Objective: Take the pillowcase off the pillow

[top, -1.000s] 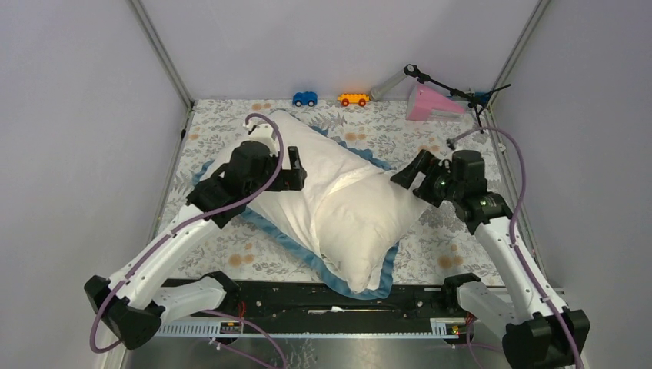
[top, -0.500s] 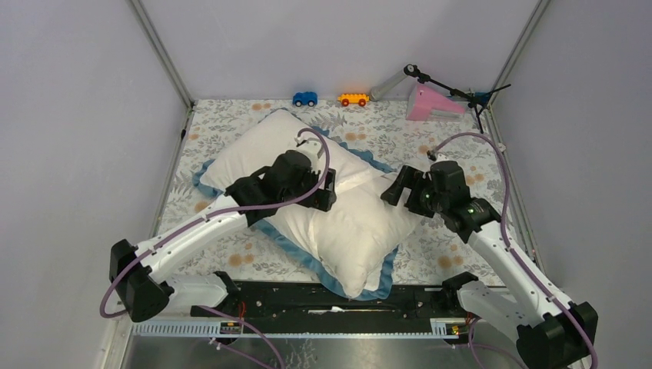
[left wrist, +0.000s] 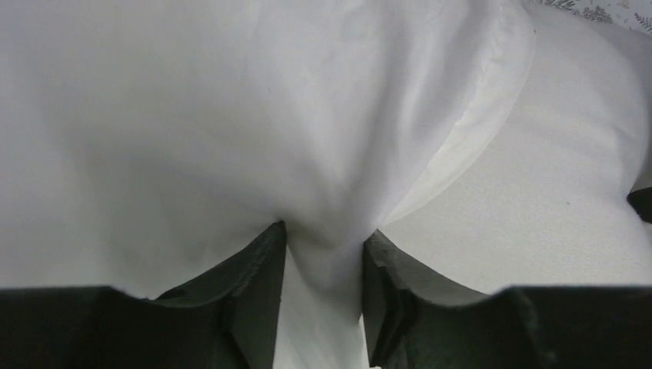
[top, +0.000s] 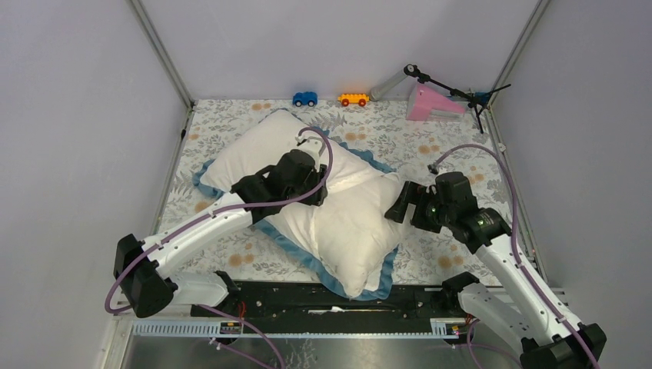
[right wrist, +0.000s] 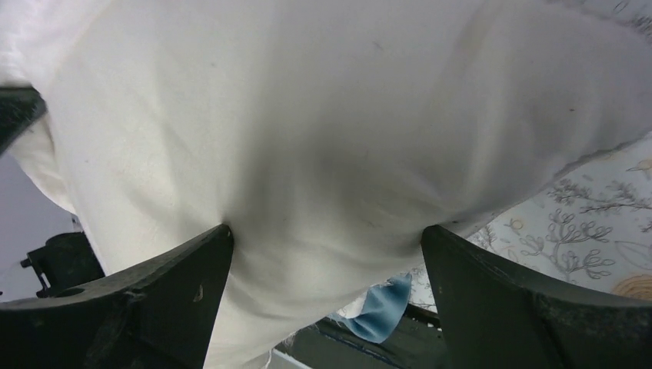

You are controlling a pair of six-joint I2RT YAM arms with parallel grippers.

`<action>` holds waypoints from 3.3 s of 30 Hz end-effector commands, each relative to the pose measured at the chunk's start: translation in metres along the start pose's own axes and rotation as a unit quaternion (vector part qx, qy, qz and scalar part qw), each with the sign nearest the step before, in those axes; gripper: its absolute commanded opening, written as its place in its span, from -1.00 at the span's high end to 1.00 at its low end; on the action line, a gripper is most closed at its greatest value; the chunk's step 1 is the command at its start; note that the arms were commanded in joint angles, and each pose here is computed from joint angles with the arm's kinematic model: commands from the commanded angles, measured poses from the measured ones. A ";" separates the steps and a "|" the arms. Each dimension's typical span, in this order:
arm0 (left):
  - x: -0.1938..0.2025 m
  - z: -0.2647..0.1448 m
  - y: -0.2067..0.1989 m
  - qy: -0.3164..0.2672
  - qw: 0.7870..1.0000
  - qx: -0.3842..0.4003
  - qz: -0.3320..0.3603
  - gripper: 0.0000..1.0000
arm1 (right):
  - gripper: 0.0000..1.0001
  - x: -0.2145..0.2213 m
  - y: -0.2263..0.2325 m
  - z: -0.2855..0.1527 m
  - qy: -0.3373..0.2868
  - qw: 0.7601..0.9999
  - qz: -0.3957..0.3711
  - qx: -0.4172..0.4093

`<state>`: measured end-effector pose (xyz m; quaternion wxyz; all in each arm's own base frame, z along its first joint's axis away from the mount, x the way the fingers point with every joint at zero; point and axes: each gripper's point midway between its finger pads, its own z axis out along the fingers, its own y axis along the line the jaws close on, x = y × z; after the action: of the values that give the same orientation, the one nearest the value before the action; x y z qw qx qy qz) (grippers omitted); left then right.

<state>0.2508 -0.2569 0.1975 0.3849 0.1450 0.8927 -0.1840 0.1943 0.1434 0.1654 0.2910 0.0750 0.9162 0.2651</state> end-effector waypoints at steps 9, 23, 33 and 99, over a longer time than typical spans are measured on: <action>-0.033 0.002 0.026 -0.079 0.992 -0.036 -0.095 1.00 | 0.86 0.014 0.025 0.023 0.004 0.996 0.006 -0.094; 0.036 -0.033 0.213 -0.202 0.870 -0.252 -0.374 1.00 | 1.00 -0.105 -0.076 -0.095 -0.362 0.904 0.019 0.226; 0.026 -0.061 0.227 -0.260 0.846 -0.254 -0.390 1.00 | 1.00 -0.106 -0.053 -0.093 -0.337 0.924 -0.030 0.180; 0.091 -0.018 -0.034 0.018 0.967 0.127 -0.219 -0.41 | 1.00 -0.025 0.145 0.056 -0.114 0.963 -0.236 -0.061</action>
<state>0.1522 -0.2529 0.1320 0.2737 -0.0081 0.8932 -0.3566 0.2277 0.2671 0.1810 0.4022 -0.1631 0.8803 0.1913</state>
